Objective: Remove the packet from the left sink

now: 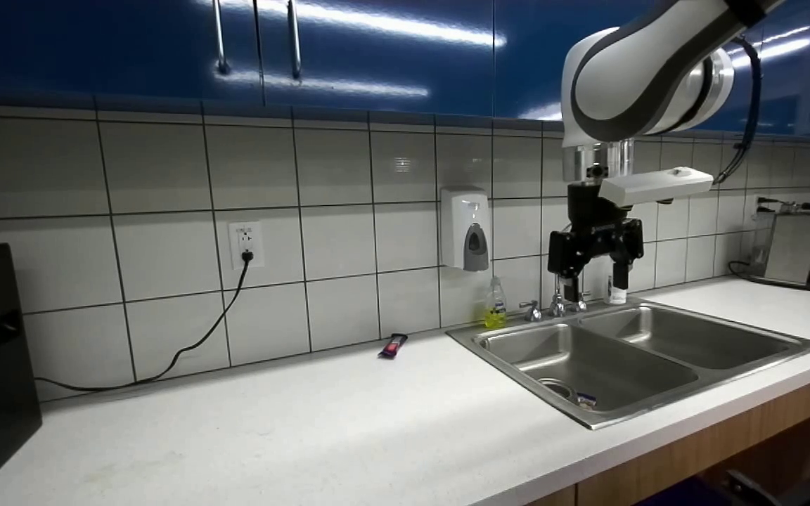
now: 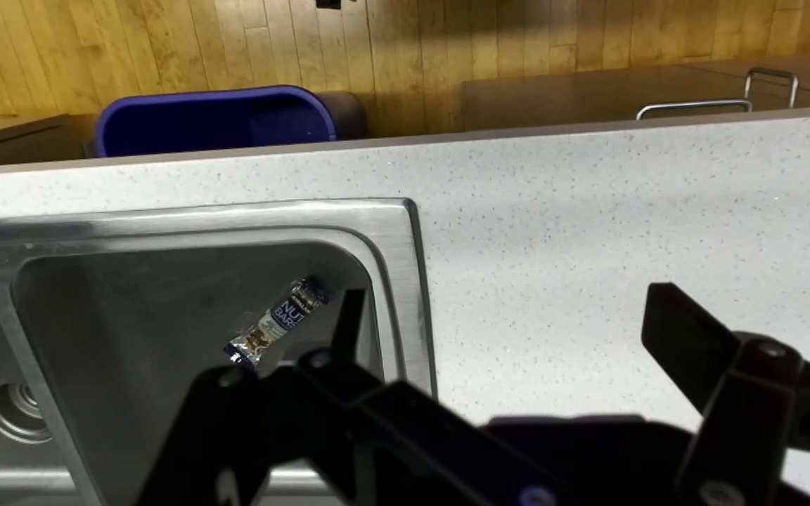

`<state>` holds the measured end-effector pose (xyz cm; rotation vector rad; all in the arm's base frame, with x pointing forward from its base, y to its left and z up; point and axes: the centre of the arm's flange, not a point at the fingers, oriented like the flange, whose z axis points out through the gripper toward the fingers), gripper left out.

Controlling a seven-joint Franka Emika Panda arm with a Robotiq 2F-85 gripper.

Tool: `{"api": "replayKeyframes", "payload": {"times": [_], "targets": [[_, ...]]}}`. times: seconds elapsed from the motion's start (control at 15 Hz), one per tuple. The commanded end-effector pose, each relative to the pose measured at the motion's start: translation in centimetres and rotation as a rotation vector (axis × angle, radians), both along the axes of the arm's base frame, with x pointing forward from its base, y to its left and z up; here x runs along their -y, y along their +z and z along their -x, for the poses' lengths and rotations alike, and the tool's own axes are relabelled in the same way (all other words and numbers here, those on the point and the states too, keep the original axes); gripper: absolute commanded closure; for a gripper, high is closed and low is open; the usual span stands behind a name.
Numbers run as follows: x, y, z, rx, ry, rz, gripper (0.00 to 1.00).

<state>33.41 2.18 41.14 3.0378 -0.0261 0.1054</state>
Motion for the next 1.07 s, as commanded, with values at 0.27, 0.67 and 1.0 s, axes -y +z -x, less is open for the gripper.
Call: {"api": "replayKeyframes", "payload": {"times": [0.27,0.67,1.0], "targets": [[4.2,-3.0,-3.3,0.030,-0.095,-0.078,0.00],[8.1,-5.9,-5.4,0.038,-0.203,-0.080,0.00],[11.2,-8.7,-7.8,0.025,-0.268,-0.067,0.00]]}}
